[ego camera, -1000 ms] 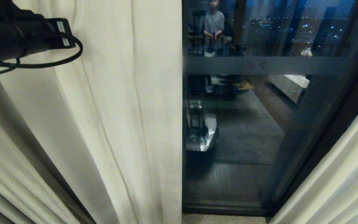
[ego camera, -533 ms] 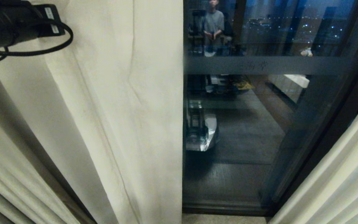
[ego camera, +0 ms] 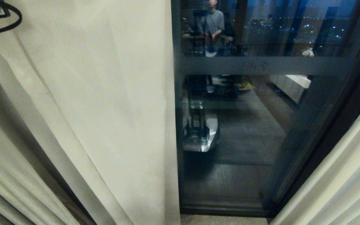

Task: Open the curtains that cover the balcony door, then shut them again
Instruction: Pull the inner curtains open on both sides

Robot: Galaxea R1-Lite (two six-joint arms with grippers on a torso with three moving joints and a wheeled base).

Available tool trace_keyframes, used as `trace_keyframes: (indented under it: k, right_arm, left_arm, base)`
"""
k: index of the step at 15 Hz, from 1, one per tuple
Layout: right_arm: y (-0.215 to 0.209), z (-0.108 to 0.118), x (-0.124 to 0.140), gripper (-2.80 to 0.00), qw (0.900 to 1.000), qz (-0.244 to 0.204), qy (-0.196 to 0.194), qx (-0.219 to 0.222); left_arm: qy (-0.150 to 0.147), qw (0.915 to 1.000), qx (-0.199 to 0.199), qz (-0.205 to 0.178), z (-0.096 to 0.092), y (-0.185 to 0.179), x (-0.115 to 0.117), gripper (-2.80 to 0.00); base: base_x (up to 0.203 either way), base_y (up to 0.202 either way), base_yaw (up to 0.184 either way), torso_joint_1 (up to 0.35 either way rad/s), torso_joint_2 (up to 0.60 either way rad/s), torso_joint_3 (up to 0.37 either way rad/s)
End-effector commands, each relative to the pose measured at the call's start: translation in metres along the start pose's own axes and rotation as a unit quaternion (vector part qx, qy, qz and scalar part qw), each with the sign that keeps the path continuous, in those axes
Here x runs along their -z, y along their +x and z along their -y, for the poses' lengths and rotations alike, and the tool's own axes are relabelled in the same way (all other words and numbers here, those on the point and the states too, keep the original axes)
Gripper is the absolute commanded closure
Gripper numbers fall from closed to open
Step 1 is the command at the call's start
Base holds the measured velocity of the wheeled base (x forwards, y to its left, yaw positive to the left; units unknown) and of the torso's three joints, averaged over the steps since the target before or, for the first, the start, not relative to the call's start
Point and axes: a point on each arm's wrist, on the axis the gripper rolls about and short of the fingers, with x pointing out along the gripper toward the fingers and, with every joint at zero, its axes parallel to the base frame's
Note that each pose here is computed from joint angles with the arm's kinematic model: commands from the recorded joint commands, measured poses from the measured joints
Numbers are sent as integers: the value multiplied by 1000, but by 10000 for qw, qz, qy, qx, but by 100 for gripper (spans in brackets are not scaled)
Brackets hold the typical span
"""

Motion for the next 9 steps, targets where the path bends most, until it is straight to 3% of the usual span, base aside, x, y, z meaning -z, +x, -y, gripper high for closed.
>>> trace_keyframes:
  k: [1, 4, 9]
  right_arm:
    - [0, 0, 0, 0, 10000, -1, 0, 2]
    - [0, 0, 0, 0, 10000, -1, 0, 2]
    - [0, 0, 0, 0, 10000, -1, 0, 2]
  left_arm:
    - [-69, 9993, -354, 7, -20, 18, 4, 0]
    - [-340, 9960, -826, 64, -53, 44, 9, 0]
    - [-753, 9868, -1405, -277, -98, 76, 42, 0]
  base:
    - [0, 0, 0, 0, 0, 0]
    - [0, 0, 0, 0, 0, 0]
    - [0, 0, 0, 0, 0, 0]
